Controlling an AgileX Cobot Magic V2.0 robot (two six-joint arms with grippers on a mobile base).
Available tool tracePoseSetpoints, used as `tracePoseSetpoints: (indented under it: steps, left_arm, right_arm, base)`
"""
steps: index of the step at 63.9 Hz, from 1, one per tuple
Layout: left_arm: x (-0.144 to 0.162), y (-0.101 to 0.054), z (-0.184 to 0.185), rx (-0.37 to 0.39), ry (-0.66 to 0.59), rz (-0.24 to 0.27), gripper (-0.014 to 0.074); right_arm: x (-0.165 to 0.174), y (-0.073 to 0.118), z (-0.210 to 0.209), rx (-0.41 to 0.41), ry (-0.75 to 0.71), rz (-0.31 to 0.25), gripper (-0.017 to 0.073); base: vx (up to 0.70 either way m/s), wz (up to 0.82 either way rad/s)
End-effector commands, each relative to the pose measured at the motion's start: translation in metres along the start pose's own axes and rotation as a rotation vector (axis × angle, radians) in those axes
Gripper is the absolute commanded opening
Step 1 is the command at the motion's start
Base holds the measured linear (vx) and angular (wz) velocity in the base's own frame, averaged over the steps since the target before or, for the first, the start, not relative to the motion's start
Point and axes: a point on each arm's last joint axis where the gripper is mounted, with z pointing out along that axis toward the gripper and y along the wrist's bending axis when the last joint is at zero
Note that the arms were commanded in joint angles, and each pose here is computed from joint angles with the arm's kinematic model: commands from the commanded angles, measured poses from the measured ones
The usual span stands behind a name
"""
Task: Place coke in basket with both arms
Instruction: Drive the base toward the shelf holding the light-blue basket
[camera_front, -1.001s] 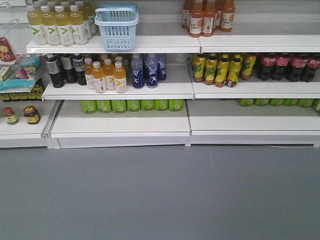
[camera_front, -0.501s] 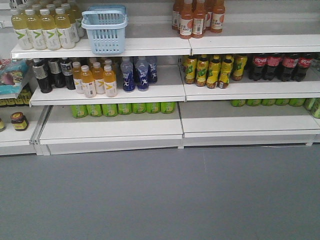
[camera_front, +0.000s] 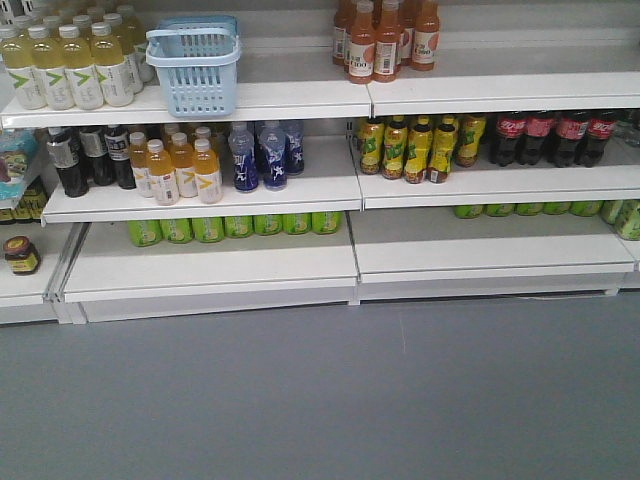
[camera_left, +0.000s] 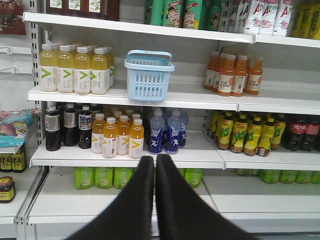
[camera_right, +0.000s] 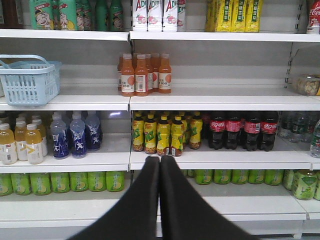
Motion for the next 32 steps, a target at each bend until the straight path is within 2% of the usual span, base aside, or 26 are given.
tracePoseSetpoints:
  steps: [1,32]
  left_arm:
    - [-0.0169,-0.0030,-0.0034,0.020,-0.118,-0.014,-0.0006]
    - [-0.0169,-0.0030,-0.0034,0.020,-0.118,-0.014,-0.0006]
  right_arm:
    - [-0.0039,0.0004,0.0005,-0.004,-0.063,-0.009,-0.0010]
    - [-0.0039,0.0004,0.0005,-0.004,-0.063,-0.009,-0.0010]
  base:
    - [0.09,-0.06]
    - [0.10,-0.02]
